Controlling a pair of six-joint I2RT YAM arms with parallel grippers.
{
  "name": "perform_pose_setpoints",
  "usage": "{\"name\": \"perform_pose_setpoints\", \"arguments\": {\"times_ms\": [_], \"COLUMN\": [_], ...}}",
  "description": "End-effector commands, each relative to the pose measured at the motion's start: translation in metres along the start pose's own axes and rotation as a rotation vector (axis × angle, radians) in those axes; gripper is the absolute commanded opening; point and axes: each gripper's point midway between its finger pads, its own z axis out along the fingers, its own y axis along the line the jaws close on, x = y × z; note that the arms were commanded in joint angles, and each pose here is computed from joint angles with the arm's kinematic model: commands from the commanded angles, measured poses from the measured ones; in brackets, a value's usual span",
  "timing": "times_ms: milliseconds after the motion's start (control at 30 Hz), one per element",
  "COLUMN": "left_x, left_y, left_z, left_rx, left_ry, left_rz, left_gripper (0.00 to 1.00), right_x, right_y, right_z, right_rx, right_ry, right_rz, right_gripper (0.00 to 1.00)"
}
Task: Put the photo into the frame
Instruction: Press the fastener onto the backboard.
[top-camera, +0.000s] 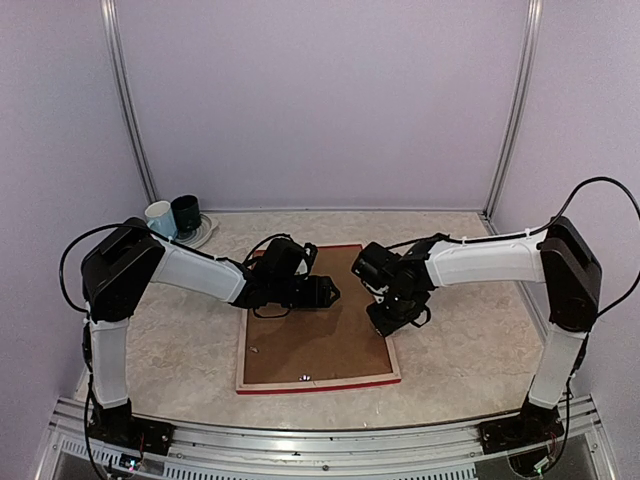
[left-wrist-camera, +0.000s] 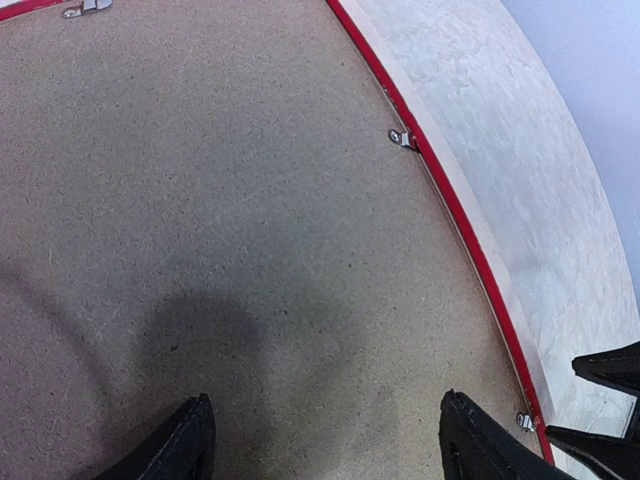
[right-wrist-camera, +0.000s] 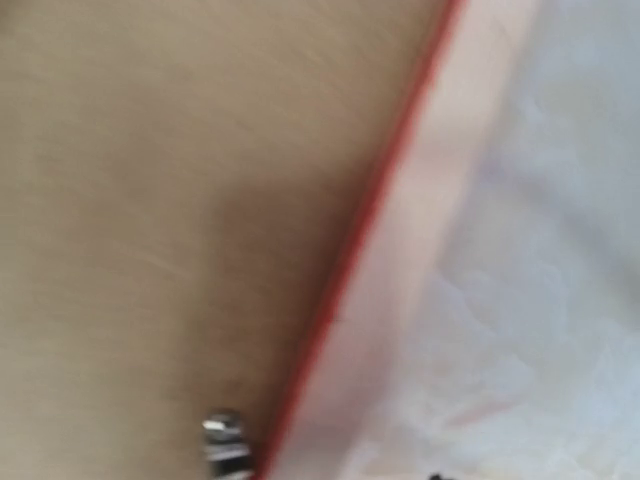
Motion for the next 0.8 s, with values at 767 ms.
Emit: {"name": "perform_pose_setpoints", "arguments": {"times_ms": [767], "left_x": [0.05], "left_y": [0.034], "left_z": [0.01], "left_rx": [-0.102], "left_ry": [0.152], "left_rz": [-0.031], "left_gripper": [0.76], "right_x": [0.031], "right_y": [-0.007], "right_z": [0.037], "right_rx": [-0.02], "right_ry": [0.13], "right_rz": [-0.033], "right_gripper": [0.44]}}
